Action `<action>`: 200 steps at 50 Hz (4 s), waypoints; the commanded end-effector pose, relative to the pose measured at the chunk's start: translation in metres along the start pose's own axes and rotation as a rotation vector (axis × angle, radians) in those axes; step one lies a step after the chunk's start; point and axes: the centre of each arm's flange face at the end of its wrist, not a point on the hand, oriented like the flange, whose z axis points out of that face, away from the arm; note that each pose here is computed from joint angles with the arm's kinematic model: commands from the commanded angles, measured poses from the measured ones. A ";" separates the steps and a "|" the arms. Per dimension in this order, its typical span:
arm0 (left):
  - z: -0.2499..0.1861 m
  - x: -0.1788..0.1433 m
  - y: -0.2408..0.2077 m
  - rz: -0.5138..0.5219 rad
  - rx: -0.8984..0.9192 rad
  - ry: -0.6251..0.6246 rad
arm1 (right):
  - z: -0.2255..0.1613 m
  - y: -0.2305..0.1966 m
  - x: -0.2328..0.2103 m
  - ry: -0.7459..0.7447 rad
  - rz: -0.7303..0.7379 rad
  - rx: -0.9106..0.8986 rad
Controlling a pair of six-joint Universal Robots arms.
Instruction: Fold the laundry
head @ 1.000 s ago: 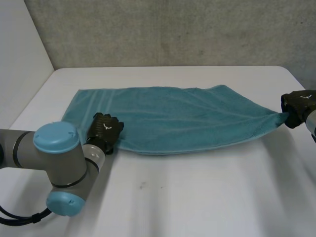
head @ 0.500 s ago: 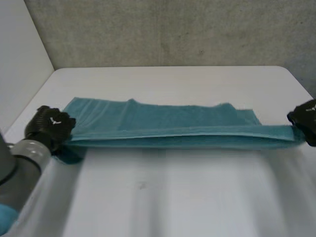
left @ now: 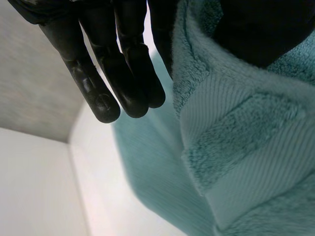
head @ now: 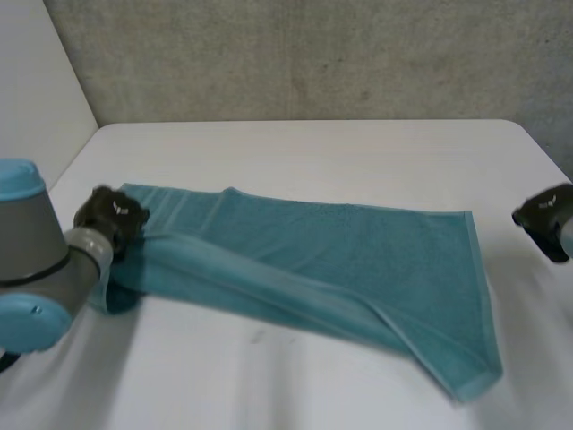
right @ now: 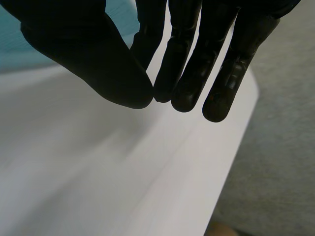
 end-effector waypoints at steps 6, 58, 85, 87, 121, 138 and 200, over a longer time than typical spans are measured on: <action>-0.001 0.007 -0.034 0.048 0.113 -0.013 | -0.021 -0.039 0.002 -0.008 0.289 0.155; -0.004 0.023 -0.018 0.042 0.069 0.037 | -0.062 -0.019 -0.160 -0.290 0.482 0.136; -0.007 0.028 -0.009 0.045 0.042 0.058 | -0.074 -0.011 -0.116 -0.188 0.321 0.119; -0.007 0.029 -0.008 0.045 0.040 0.060 | -0.075 -0.008 -0.117 -0.197 0.320 0.103; -0.010 0.019 0.040 0.003 -0.098 0.040 | -0.077 0.002 -0.011 0.082 0.224 0.190; -0.032 0.019 0.043 0.008 -0.115 0.044 | -0.056 0.018 -0.034 -0.080 0.096 0.057; 0.008 0.016 0.035 -0.169 0.155 -0.006 | -0.013 -0.002 -0.026 -0.005 0.363 0.178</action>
